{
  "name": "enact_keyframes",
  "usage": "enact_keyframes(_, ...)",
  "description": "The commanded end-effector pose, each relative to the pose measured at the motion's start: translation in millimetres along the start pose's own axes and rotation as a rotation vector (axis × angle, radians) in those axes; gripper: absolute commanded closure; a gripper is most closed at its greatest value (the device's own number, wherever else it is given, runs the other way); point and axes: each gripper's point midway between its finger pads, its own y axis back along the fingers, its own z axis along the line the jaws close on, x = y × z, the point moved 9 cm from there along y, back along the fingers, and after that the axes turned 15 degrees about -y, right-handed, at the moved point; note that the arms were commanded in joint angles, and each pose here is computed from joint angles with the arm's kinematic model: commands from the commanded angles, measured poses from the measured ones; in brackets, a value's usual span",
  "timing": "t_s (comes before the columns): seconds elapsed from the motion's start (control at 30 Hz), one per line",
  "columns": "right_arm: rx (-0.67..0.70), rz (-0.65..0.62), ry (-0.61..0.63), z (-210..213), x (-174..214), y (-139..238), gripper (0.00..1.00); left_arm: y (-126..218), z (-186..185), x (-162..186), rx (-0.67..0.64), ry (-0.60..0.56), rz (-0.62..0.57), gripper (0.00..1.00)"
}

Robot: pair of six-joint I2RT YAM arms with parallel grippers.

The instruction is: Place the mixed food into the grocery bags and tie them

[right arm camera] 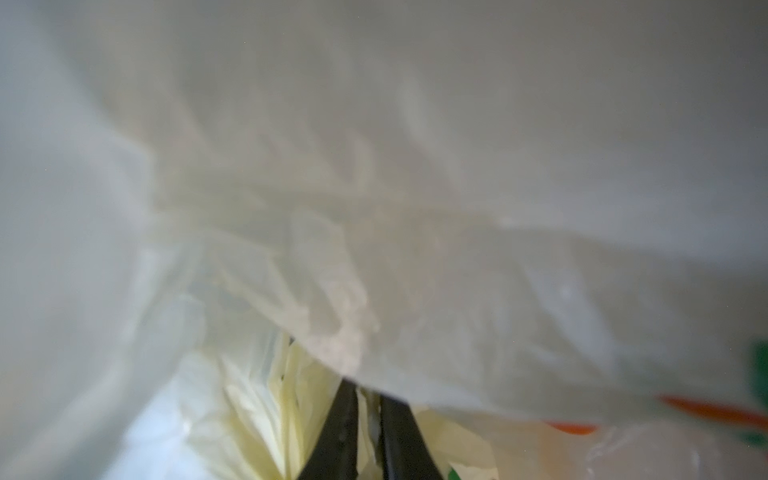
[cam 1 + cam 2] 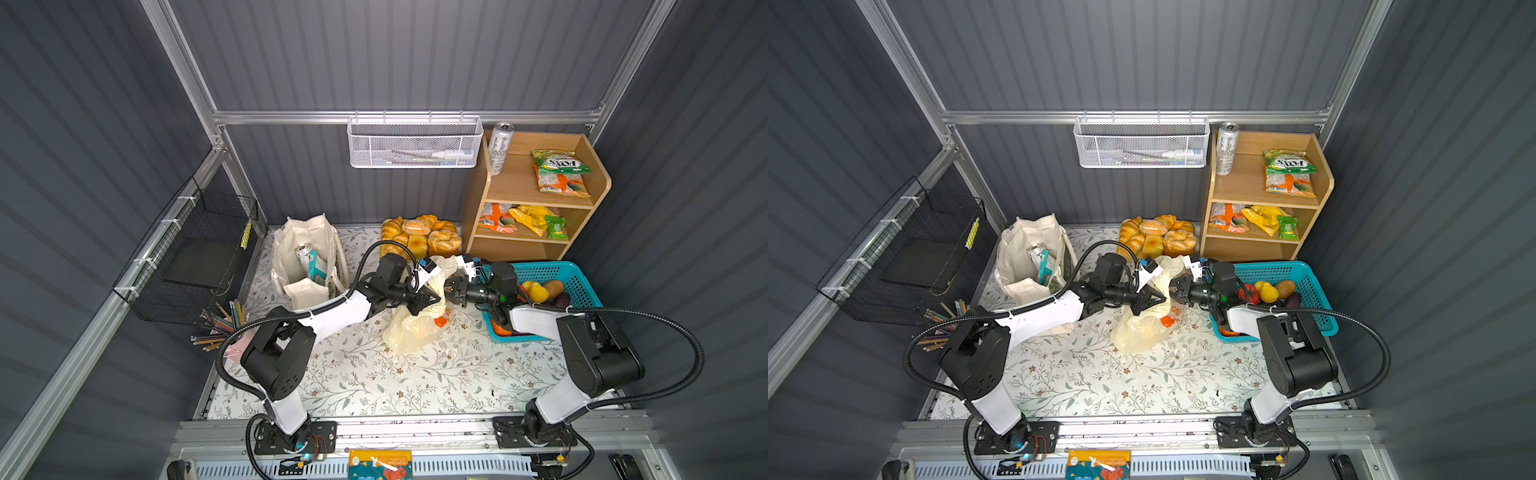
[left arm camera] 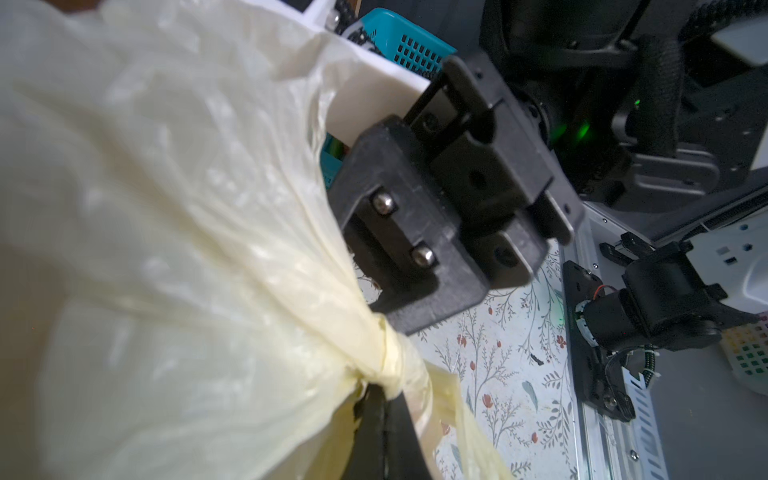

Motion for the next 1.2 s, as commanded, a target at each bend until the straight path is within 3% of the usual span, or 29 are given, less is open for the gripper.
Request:
enact_keyframes(0.0,-0.038,0.033,0.049,6,10,6,0.75,-1,3,4,0.001,-0.004,0.022,1.00)
enact_keyframes(0.23,-0.019,-0.036,-0.017,-21,13,24,0.57,0,5,4,-0.009,0.005,0.021,1.00)
enact_keyframes(0.53,-0.044,-0.132,-0.029,-22,15,57,0.50,1,6,3,-0.002,0.011,0.018,1.00)
enact_keyframes(0.7,0.022,-0.165,0.019,-9,24,66,0.44,1,6,1,0.009,0.009,0.018,1.00)
enact_keyframes(0.93,0.159,-0.143,0.140,27,26,55,0.35,2,6,-1,0.017,0.005,0.018,1.00)
enact_keyframes(1.17,0.217,-0.109,0.171,36,20,30,0.36,2,6,-2,0.021,0.004,0.017,1.00)
